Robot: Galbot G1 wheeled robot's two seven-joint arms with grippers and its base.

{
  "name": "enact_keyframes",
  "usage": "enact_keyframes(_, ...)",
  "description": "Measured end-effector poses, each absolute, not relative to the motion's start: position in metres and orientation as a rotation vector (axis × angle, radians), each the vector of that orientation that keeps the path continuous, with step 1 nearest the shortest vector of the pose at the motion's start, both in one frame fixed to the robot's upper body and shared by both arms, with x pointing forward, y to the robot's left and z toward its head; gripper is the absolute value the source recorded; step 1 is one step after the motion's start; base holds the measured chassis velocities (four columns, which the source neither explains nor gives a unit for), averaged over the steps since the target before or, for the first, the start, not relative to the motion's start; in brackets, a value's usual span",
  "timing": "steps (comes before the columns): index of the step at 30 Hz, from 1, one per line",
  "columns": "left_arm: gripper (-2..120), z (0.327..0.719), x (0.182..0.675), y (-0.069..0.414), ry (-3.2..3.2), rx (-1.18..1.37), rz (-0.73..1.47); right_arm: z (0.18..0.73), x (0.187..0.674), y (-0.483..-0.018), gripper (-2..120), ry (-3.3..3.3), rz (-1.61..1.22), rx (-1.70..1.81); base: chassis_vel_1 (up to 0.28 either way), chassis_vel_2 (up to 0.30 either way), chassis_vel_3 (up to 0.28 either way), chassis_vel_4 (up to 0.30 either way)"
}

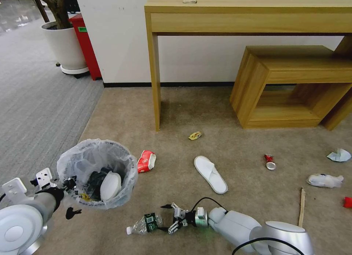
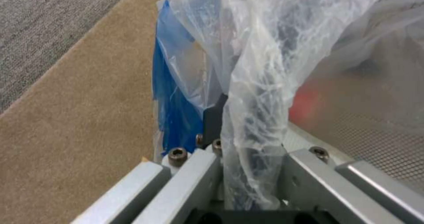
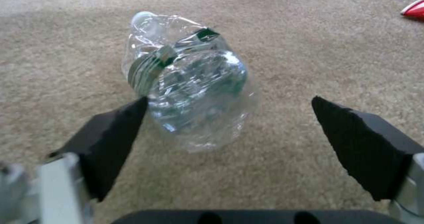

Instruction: Pick up the trash bin and place the garbage on the floor into it.

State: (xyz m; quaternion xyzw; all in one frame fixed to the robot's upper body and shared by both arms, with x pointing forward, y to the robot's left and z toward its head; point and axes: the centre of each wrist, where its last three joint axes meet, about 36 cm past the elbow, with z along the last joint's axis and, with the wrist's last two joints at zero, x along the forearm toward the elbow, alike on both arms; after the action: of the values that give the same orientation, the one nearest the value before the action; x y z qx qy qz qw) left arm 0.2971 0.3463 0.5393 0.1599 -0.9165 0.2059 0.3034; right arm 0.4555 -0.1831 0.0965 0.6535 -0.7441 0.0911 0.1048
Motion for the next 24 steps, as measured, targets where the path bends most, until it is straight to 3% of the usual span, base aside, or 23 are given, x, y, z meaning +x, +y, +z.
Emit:
enact_keyframes(2, 0, 0.540, 0.297, 0.346, -2.429, 0.423, 0.545, 0.097, 0.457, -0.182, 89, -2.195, 0.270, 1.926, 0.000, 0.000, 0.000, 0.000)
enact_keyframes(4, 0, 0.540, 0.295, 0.346, -2.432, 0.423, 0.544, 0.097, 0.458, -0.179, 77, -2.196, 0.273, 1.928, 0.000, 0.000, 0.000, 0.000)
enact_keyframes(7, 0, 0.541, 0.294, 0.346, -2.434, 0.423, 0.544, 0.098, 0.459, -0.177, 71, -2.197, 0.273, 1.931, 0.000, 0.000, 0.000, 0.000)
enact_keyframes(15, 0, 0.543, 0.292, 0.345, -2.439, 0.422, 0.543, 0.099, 0.462, -0.175, 70, -2.194, 0.283, 1.936, 0.000, 0.000, 0.000, 0.000)
enact_keyframes(24, 0, 0.545, 0.287, 0.345, -2.445, 0.427, 0.541, 0.101, 0.469, -0.166, 76, -2.191, 0.304, 1.943, 0.000, 0.000, 0.000, 0.000)
